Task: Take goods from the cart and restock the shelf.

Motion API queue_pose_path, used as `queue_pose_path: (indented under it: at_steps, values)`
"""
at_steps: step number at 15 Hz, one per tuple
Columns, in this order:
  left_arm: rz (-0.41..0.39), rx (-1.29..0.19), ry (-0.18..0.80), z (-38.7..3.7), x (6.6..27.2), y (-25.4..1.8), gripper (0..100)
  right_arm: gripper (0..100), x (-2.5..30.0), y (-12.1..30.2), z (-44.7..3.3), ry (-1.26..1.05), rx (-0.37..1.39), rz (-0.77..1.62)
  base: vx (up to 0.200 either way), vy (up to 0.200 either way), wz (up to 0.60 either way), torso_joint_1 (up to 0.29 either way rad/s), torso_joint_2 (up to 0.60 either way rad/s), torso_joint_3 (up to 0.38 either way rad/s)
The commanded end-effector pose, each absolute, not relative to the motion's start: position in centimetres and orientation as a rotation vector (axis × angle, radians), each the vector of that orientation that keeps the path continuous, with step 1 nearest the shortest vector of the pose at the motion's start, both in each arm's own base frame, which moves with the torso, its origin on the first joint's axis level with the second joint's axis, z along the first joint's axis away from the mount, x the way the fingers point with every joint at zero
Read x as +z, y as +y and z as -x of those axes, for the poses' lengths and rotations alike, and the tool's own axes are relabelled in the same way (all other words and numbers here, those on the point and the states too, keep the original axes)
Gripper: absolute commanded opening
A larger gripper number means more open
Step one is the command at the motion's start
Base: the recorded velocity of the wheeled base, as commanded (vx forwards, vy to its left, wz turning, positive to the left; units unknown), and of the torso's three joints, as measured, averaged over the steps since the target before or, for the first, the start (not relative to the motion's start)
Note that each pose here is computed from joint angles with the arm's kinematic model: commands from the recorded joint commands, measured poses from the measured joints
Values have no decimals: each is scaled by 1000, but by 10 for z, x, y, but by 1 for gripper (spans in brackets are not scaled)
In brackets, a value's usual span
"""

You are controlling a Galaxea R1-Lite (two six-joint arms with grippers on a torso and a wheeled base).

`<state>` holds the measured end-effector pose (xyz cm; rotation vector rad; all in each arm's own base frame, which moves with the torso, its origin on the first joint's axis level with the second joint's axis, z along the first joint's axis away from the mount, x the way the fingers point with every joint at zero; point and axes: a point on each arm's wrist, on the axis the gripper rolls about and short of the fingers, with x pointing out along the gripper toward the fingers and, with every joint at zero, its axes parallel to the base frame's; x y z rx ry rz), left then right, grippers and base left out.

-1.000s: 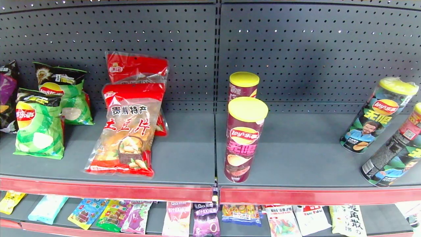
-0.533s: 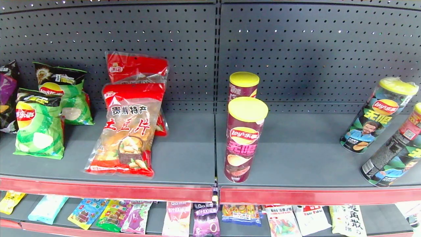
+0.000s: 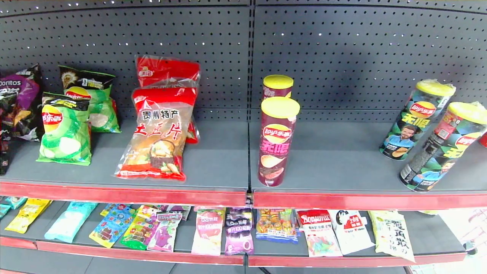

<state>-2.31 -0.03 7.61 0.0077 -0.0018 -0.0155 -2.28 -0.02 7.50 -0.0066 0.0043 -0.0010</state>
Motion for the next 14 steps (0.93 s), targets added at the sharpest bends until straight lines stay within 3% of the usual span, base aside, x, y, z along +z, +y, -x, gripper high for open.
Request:
queue_pose_path:
  at_steps: [1, 14]
  values:
    - [-9, -15, 0, 23, 76, 0, 100, 100, 75, 0, 23, 6, 0, 9, 0, -200, 0, 12, -2, 2]
    - [-5, -15, 0, 23, 76, 0, 100, 100, 75, 0, 23, 5, 0, 6, 0, -200, 0, 4, 1, 4]
